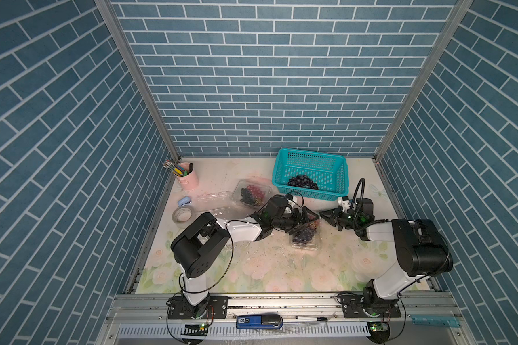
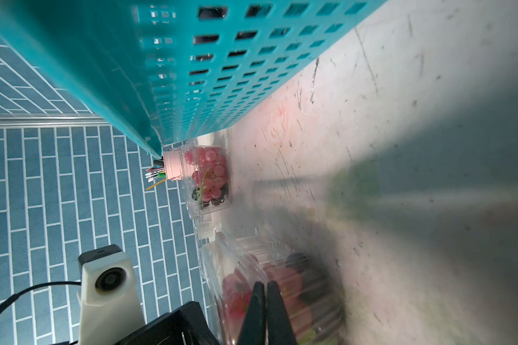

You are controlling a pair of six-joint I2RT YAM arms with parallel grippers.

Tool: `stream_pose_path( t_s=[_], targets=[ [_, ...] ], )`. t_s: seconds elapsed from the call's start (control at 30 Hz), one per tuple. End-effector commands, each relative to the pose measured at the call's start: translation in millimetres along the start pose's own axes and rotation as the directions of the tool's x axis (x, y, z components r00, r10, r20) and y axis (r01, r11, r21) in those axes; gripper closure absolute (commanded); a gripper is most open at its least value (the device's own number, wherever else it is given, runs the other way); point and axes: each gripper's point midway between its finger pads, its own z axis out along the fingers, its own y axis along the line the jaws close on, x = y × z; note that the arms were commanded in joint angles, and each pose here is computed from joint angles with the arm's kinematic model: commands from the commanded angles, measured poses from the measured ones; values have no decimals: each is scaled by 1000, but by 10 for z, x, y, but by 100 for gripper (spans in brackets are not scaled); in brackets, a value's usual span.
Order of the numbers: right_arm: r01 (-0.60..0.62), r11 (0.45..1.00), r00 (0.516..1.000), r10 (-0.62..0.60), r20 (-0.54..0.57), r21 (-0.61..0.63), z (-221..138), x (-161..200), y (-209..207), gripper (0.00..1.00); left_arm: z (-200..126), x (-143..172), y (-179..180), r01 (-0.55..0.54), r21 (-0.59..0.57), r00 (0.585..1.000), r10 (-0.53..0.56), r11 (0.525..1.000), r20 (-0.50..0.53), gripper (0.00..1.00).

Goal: Pack grapes into containers
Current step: Close the packing box at the center of the board, then adjust the packing box at the center of the board.

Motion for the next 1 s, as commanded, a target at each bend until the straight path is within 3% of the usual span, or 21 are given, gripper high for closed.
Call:
stream_pose_path(
  t_s=[0.0, 0.2, 0.37, 0.6, 0.97],
  targets=[
    [5, 1000, 1000, -6, 8, 21, -43, -4, 86, 90, -185, -81, -133, -41, -42, 999, 42, 998, 7, 0],
    [51, 997, 998, -53, 32, 61, -174, -15, 209, 68, -439, -53, -185, -91, -97, 995, 93, 991, 16, 0],
    [76, 990, 996, -80, 30, 120, -321, 116, 212, 50, -532, -16, 221, -16, -168, 999, 23, 986, 40, 0],
    [123, 974, 992, -118, -38, 190, -415, 541, 120, 25, -517, -222, 384, 31, -188, 997, -16, 982, 80, 0],
    [79, 983, 995, -69, -70, 166, -339, 971, -21, 21, -91, -386, 324, 74, -116, 997, -71, 990, 29, 0]
  ],
)
